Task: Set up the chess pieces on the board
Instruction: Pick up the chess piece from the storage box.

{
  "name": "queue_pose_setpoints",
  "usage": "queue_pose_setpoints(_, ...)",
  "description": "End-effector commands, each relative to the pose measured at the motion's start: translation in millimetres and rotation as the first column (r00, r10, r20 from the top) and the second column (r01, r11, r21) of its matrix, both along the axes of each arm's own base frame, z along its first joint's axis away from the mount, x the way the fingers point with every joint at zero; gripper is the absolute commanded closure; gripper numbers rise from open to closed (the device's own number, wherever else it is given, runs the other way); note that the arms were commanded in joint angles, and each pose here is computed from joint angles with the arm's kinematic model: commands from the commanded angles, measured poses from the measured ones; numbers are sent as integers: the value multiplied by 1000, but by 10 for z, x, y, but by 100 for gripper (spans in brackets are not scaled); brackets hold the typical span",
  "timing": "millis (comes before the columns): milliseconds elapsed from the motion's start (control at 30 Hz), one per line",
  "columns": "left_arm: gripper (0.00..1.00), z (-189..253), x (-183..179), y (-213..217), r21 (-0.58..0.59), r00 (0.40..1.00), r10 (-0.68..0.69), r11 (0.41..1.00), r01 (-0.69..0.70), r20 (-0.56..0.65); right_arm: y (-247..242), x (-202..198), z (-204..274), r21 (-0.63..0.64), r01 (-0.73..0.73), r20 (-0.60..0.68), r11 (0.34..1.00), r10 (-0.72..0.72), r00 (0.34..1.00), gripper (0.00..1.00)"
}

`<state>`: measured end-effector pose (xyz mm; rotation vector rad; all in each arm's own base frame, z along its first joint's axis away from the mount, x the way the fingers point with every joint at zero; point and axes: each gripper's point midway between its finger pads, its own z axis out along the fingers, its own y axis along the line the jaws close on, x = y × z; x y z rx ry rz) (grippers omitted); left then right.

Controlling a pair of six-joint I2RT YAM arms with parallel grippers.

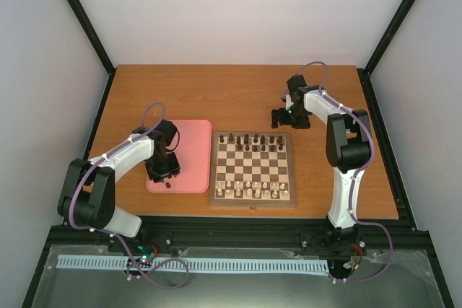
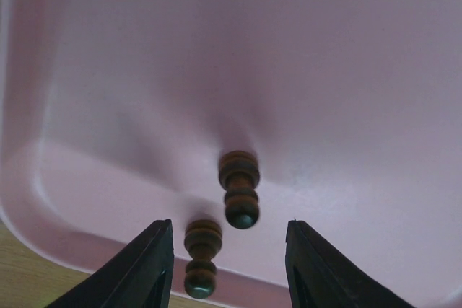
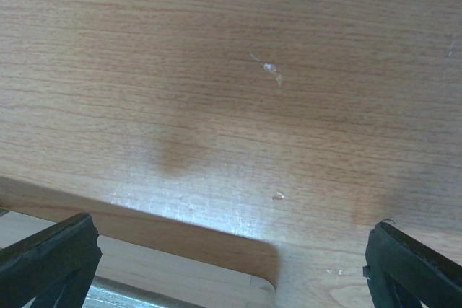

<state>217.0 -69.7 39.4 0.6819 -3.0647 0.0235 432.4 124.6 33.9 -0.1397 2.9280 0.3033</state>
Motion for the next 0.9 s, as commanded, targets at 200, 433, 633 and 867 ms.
queue_pose_setpoints(200, 60, -39, 153, -7, -47, 999, 33, 998, -32, 22, -3, 14, 1, 2, 0, 3, 1000, 0, 1000, 0)
queue_pose_setpoints(433, 75, -60, 225, -48, -58, 999, 28, 998, -27, 20, -23, 7, -11, -7, 0, 1, 1000, 0, 1000, 0)
queue_pose_setpoints(633, 92, -58, 264, -63, -58, 1000, 13, 998, -12, 13, -24, 11, -22, -11, -1, -1, 1000, 1, 1000, 0)
queue_pose_setpoints(867, 99, 166, 397, -157, -101, 999, -4, 995, 9, 50, -28, 21, -19, -13, -1, 2, 1000, 1, 1000, 0)
